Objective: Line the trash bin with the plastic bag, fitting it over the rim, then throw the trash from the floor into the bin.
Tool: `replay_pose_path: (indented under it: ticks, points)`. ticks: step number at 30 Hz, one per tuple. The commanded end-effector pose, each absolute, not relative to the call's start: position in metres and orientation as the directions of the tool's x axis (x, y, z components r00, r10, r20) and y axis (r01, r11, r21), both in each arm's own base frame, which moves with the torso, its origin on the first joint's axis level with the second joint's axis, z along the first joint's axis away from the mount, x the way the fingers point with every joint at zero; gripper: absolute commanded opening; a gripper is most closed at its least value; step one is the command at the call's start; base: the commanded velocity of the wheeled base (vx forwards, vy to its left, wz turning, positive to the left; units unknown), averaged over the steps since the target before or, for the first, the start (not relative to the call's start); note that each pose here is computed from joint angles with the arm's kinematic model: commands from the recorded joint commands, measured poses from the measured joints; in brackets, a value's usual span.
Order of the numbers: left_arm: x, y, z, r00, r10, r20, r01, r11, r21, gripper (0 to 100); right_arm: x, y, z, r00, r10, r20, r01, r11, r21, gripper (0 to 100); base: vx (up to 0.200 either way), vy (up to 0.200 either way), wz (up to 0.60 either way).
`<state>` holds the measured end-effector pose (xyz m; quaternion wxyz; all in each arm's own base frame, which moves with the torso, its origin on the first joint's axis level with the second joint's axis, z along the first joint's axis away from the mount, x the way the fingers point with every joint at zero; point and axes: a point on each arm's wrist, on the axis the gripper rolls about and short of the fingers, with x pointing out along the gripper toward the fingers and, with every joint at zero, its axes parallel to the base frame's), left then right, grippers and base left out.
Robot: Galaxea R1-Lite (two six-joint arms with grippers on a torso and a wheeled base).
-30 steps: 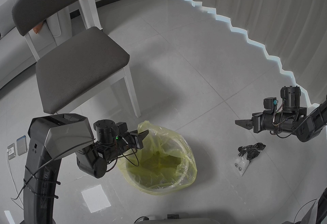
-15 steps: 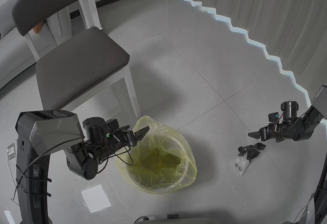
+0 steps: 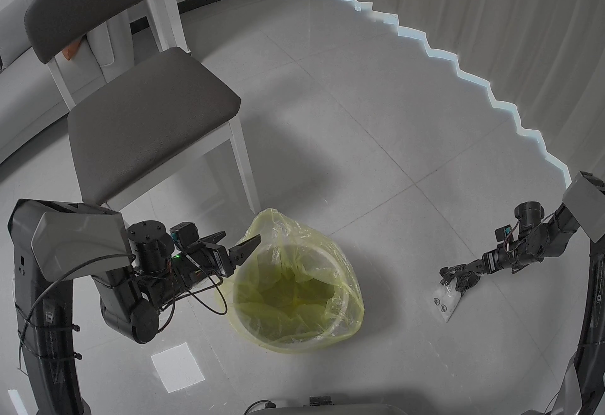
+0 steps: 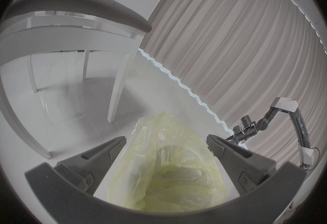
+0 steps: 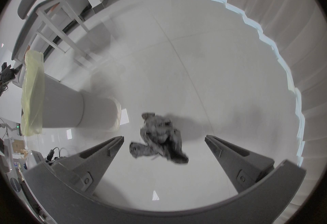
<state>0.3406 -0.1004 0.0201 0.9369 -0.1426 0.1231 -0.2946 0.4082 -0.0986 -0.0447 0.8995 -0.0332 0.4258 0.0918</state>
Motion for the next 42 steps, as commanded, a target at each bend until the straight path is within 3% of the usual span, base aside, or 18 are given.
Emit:
replay_pose_path:
  ticks: [1, 14, 32, 36, 42]
  points:
    - [0.337, -0.097, 0.029, 0.803, -0.584, -0.120, 0.521, 0.785, -0.335, 100, 0.418, -0.102, -0.060, 0.573, 0.135, -0.809, -0.191, 0.981, 0.028, 100, 0.000, 0.000, 0.00]
    - [0.337, -0.098, 0.029, 0.808, -0.576, -0.122, 0.514, 0.791, -0.331, 100, 0.457, -0.093, -0.056, 0.566, 0.156, -0.810, -0.228, 0.973, 0.029, 100, 0.000, 0.000, 0.00]
    - [0.343, -0.104, 0.029, 0.806, -0.583, -0.102, 0.527, 0.785, -0.326, 100, 0.486, -0.084, -0.050, 0.403, 0.193, -0.895, -0.243, 0.965, 0.099, 100, 0.000, 0.000, 0.00]
    - [0.346, -0.105, 0.028, 0.806, -0.585, -0.095, 0.530, 0.784, -0.324, 100, 0.480, -0.085, -0.078, 0.306, 0.152, -0.940, -0.219, 0.972, 0.086, 100, 0.000, 0.000, 0.00]
    - [0.348, -0.108, 0.023, 0.802, -0.589, -0.102, 0.532, 0.781, -0.327, 100, 0.476, -0.086, -0.099, 0.268, 0.154, -0.951, -0.217, 0.971, 0.096, 100, 0.000, 0.000, 0.00]
